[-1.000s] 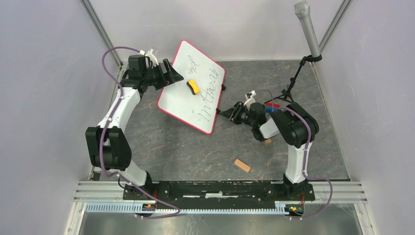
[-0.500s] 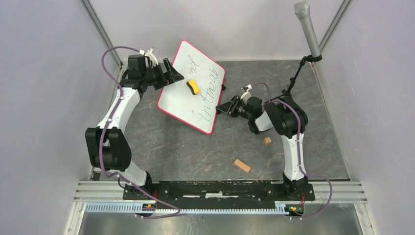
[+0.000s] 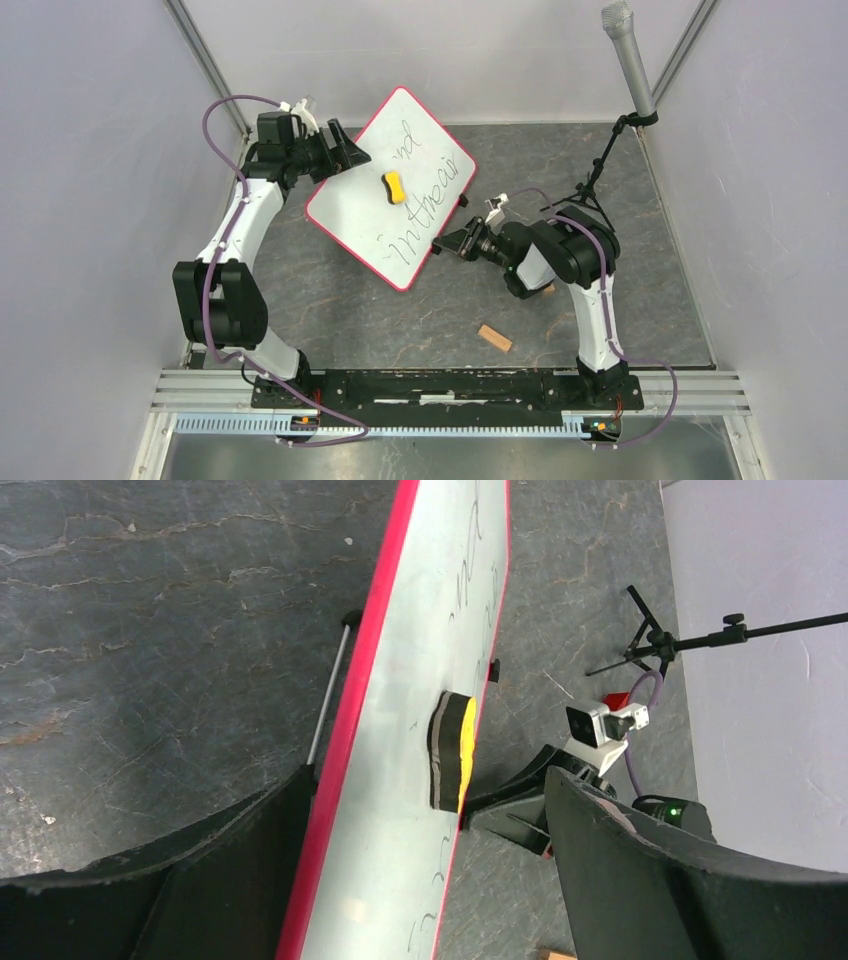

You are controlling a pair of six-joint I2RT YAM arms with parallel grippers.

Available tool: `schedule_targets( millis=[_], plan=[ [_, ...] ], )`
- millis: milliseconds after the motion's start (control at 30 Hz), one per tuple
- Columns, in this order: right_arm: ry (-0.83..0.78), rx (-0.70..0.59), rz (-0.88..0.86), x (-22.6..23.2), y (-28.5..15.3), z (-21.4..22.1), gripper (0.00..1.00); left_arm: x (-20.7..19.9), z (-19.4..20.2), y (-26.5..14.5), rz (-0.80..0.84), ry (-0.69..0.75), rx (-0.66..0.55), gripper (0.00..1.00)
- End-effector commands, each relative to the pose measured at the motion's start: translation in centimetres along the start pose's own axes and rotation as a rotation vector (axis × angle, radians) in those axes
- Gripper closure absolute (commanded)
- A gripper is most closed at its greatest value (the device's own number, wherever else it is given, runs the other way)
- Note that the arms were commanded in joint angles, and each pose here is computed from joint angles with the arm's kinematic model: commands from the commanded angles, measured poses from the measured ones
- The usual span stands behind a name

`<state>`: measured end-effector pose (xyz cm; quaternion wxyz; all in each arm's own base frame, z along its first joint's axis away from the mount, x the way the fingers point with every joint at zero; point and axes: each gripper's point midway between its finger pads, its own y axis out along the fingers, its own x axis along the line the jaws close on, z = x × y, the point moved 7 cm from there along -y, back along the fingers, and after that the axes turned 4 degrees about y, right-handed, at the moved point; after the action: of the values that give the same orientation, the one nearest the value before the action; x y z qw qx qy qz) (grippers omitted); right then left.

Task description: Erase the whiteboard

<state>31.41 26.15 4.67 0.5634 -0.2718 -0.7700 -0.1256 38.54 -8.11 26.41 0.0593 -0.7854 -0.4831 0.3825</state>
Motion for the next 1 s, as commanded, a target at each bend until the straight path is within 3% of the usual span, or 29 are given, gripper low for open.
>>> schedule_targets(
  millis=[0,67,167,267,400,667,733,967],
  plan=[
    [-0.082,-0.001,-0.041,2.4,-1.7,-0.5,0.69,-1.5,-1.3,-0.9,0.038,0.038,-0.050,0.09],
    [-0.186,-0.021,0.030,2.6,-2.2,-2.0,0.62,-1.5,-1.4,-0.8,0.042,0.046,-0.047,0.05],
    [-0.387,0.019,0.229,2.1,-2.0,-3.3,0.43,-1.0,-1.8,-0.5,0.004,0.056,-0.041,0.02],
    [-0.579,-0.008,0.346,3.6,-1.7,-5.3,0.28,-0.6,-2.4,0.3,-0.020,0.038,-0.027,0.01],
    [-0.806,-0.090,0.396,7.8,0.8,-7.6,0.14,0.2,-3.9,1.7,-0.067,0.024,-0.013,0.00],
    [-0.890,-0.275,0.276,15.6,9.5,-12.2,0.09,1.0,-3.7,4.6,-0.019,-0.011,0.050,0.03],
    [-0.874,-0.226,0.235,15.8,10.1,-11.7,0.02,0.9,-3.3,4.6,-0.001,-0.001,0.054,0.05],
    [-0.823,-0.058,0.229,13.6,8.7,-8.3,0.03,0.4,-3.6,4.3,0.016,0.003,0.026,0.18]
  ],
)
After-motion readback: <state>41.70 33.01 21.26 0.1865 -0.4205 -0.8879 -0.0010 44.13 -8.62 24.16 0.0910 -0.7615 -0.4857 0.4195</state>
